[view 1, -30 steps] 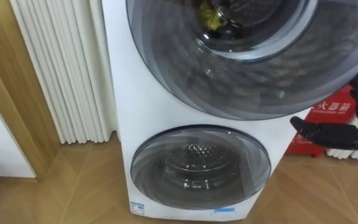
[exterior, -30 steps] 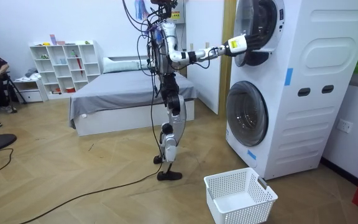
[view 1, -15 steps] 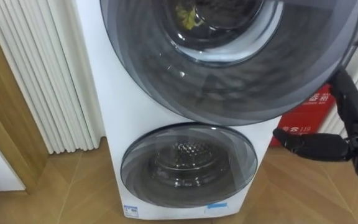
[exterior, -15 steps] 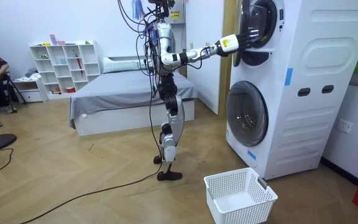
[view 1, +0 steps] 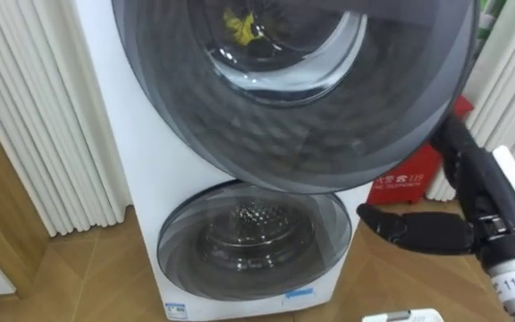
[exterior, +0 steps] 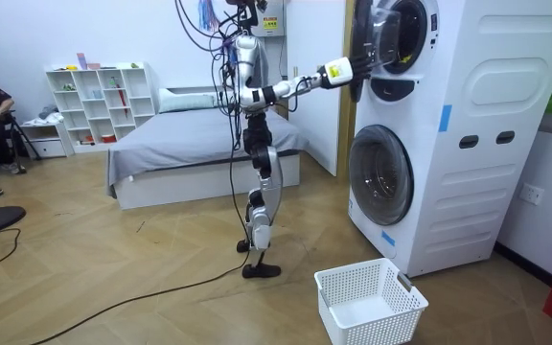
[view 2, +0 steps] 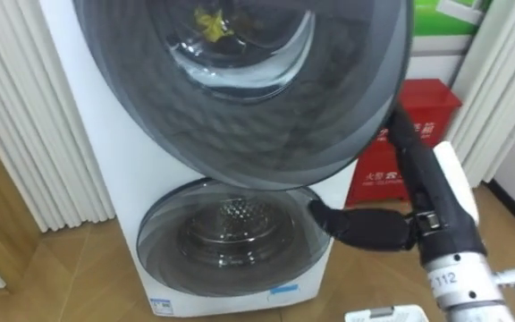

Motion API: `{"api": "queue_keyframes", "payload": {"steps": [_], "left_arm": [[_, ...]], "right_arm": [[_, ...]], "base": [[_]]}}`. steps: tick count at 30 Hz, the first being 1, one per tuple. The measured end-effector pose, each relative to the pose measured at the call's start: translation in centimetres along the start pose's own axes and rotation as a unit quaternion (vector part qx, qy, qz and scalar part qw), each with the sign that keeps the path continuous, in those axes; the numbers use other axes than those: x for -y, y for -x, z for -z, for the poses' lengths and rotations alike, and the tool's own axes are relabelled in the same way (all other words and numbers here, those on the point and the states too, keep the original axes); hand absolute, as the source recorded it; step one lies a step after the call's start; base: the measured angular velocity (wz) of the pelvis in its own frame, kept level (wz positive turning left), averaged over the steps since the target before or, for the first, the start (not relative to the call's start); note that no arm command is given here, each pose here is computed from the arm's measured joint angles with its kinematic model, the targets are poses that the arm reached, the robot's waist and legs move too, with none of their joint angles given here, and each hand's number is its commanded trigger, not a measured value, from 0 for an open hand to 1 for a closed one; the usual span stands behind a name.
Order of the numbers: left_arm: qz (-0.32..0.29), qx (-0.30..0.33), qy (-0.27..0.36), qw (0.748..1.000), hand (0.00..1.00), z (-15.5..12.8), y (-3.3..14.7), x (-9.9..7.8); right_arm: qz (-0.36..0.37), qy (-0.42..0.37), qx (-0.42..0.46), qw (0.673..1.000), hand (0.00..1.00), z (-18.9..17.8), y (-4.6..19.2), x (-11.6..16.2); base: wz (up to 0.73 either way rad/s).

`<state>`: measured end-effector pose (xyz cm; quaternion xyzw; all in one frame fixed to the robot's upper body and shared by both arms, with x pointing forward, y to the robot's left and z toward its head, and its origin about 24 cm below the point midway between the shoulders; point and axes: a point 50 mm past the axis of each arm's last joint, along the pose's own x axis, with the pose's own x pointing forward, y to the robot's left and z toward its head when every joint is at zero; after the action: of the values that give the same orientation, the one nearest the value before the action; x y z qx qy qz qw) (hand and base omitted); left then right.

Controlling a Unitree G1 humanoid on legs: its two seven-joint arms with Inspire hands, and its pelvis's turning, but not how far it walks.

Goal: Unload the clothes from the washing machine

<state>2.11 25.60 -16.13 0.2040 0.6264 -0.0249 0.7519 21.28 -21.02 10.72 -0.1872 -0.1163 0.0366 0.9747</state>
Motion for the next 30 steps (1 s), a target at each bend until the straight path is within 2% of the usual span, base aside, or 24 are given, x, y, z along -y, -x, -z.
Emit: {"api": "queue_keyframes", "payload": {"steps": [7, 12, 22, 30], "left_arm": [[0.007, 0.021, -0.020, 1.000, 0.00, -1.6, -0.2, 0.2], [0.018, 0.035, -0.055, 0.998, 0.00, -3.2, -0.6, 0.3], [0.021, 0.051, -0.082, 0.995, 0.00, -4.2, -0.6, 0.1], [0.026, 0.067, -0.104, 0.992, 0.00, -5.0, -0.6, -0.2]], "right_arm": [[-0.043, -0.025, 0.010, 0.999, 0.00, -0.4, 0.0, -1.5], [-0.083, -0.078, 0.019, 0.993, 0.00, -0.7, -0.1, -3.1], [-0.157, -0.082, 0.039, 0.983, 0.00, -1.6, 0.0, -4.5], [-0.256, -0.088, 0.091, 0.958, 0.00, -3.5, -0.8, -6.7]], "base": [[-0.17], [-0.20], [-0.09], [0.01]]}}
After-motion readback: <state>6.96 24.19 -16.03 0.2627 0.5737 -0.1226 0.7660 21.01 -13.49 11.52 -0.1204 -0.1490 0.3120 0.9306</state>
